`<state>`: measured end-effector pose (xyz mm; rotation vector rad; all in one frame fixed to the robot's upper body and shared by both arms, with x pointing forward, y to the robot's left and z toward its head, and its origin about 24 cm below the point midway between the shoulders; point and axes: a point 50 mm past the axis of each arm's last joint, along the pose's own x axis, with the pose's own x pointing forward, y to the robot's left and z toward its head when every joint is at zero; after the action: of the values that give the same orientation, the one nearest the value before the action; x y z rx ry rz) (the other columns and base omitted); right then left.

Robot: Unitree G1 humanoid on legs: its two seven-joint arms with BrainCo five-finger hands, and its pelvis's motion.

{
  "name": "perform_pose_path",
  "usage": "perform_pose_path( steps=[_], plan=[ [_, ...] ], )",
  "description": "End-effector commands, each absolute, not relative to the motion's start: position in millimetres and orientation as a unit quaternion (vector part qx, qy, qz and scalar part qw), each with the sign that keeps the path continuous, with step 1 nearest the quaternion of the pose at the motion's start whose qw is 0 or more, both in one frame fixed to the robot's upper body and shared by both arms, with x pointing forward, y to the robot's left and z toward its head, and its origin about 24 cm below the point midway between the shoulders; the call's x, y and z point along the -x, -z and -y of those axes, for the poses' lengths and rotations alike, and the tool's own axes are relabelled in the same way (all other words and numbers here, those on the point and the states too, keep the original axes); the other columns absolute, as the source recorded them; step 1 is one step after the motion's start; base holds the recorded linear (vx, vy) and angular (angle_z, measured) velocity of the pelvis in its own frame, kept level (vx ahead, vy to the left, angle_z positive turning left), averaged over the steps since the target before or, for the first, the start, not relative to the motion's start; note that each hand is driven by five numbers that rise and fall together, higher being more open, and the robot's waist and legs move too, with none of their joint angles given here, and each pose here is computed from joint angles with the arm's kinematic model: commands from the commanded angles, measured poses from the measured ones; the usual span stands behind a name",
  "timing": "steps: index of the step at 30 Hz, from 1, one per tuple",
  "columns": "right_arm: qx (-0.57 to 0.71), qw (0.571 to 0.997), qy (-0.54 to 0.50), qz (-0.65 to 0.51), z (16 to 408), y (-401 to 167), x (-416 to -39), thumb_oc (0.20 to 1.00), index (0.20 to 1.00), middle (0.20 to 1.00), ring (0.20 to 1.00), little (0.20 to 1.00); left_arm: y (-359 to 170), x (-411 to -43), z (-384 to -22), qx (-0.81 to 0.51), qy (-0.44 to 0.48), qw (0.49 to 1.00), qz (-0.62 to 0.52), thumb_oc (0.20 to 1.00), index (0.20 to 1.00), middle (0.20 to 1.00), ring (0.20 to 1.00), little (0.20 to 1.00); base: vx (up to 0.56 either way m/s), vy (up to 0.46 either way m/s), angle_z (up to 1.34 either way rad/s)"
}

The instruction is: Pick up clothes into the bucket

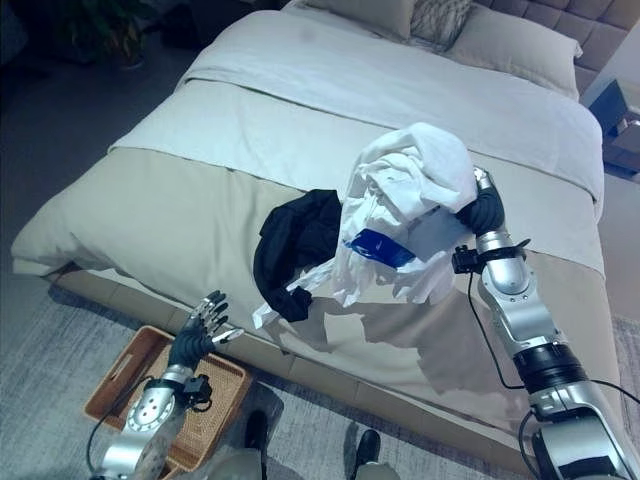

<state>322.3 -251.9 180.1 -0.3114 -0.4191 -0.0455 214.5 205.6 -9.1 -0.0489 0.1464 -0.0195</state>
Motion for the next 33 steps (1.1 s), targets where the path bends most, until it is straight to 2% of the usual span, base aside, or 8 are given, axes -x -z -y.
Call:
perform_pose_path(
  steps=[1,10,12,21,26,33],
  plan=[
    [0.117,0.926,0.022,0.357,255,-251,-309,0.2,0.2,0.2,0.2,0.2,-2,-218,-206,0.018,0.02,0.999,-0.04,1.0,1.0,1.0,1.0,1.0,0.05,0.006,-0.03],
    [0.139,0.919,0.022,0.369,250,-268,-317,0.2,0.2,0.2,0.2,0.2,0,-215,-203,0.024,0.022,0.998,-0.046,1.0,1.0,1.0,1.0,1.0,0.01,-0.001,-0.02],
    [0.191,0.923,0.03,0.333,245,-258,-330,0.2,0.2,0.2,0.2,0.2,-3,-217,-201,0.023,0.027,0.999,-0.04,1.0,1.0,1.0,1.0,1.0,-0.11,-0.027,-0.04],
    [0.274,0.922,0.064,0.265,219,-239,-374,0.2,0.2,0.2,0.2,0.2,-28,-235,-196,0.015,0.036,0.999,0.018,1.0,1.0,1.0,1.0,1.0,-0.19,-0.007,0.04],
    [0.339,0.904,0.109,0.235,212,-240,-394,0.2,0.2,0.2,0.2,0.2,-42,-242,-192,0.021,0.03,0.998,0.051,1.0,1.0,1.0,1.0,1.0,-0.11,0.034,0.05],
    [0.418,0.876,0.176,0.166,226,-233,-410,0.2,0.2,0.2,0.2,0.2,-62,-253,-178,0.029,0.037,0.994,0.099,1.0,1.0,1.0,1.0,1.0,-0.09,0.026,0.08]
  ],
)
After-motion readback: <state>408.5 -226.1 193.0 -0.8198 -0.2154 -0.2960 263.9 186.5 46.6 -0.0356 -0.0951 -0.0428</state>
